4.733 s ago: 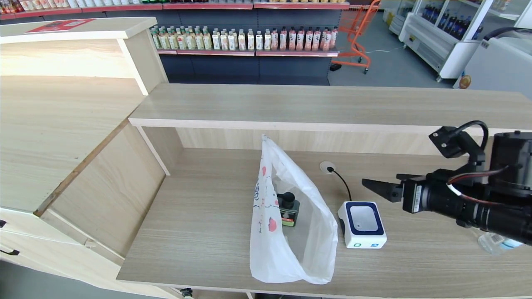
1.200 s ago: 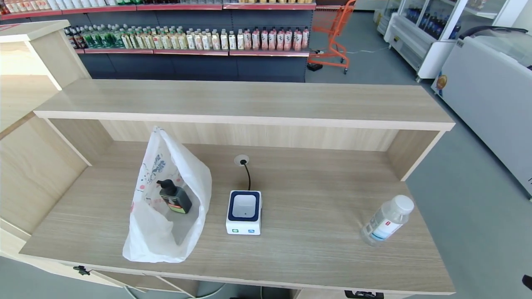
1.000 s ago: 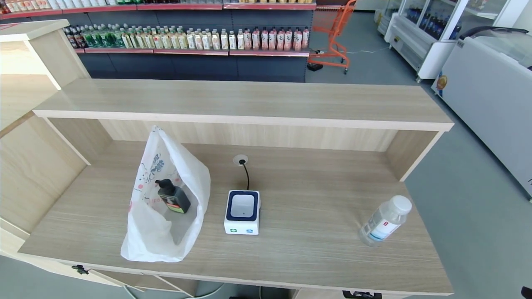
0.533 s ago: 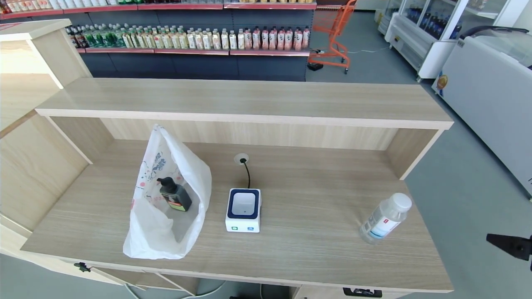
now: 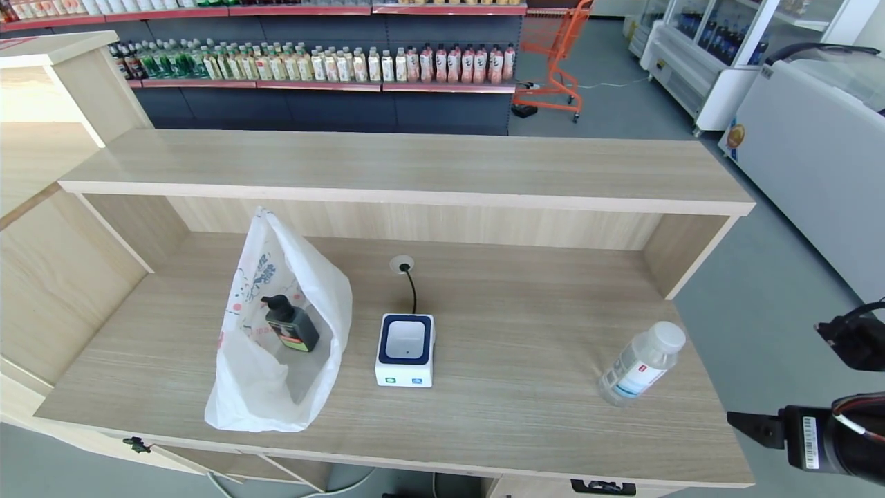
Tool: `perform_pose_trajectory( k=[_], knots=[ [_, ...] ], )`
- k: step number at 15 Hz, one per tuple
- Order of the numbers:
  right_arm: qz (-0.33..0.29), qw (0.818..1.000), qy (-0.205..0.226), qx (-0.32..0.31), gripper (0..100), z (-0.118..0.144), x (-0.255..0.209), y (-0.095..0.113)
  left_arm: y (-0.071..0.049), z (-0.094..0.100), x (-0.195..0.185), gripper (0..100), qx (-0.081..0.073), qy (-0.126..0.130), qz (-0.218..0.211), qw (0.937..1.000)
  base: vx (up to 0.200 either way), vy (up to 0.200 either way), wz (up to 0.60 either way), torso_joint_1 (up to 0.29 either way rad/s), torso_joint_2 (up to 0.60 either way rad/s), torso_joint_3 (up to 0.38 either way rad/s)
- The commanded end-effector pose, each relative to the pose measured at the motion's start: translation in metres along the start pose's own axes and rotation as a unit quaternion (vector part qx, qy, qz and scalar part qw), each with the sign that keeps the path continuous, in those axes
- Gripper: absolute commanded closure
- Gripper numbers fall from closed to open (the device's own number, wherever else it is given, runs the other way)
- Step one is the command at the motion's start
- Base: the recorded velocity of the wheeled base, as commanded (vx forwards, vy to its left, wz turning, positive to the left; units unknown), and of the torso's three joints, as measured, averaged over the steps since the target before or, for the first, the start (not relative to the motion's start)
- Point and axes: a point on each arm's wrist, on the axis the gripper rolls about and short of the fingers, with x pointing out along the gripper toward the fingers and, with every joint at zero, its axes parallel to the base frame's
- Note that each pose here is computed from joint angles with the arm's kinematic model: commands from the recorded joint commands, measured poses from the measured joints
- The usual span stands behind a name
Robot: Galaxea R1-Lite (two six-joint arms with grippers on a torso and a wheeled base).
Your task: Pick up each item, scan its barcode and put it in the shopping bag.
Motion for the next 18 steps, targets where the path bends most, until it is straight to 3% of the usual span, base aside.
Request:
perform_pose_trajectory(
  k=[1,4,18],
  knots=[
    [-0.014,1.0,0.014,-0.019,0,0.001,0.015,0.006,0.0,0.0,0.0,0,0.0,0.0,0.0,1.0,0.0,0.0,0.0,0.0,0.0,0.0],
    [-0.011,0.998,0.0,-0.054,0,0.005,0.026,0.011,0.0,0.0,0.0,0,-0.001,0.0,0.0,1.0,0.0,0.0,0.0,0.0,0.0,0.0],
    [0.023,0.996,-0.019,-0.079,0,0.002,0.093,0.033,0.0,0.0,0.0,0,-0.001,0.0,0.0,1.0,0.0,0.0,0.0,0.0,0.0,0.0]
  ],
)
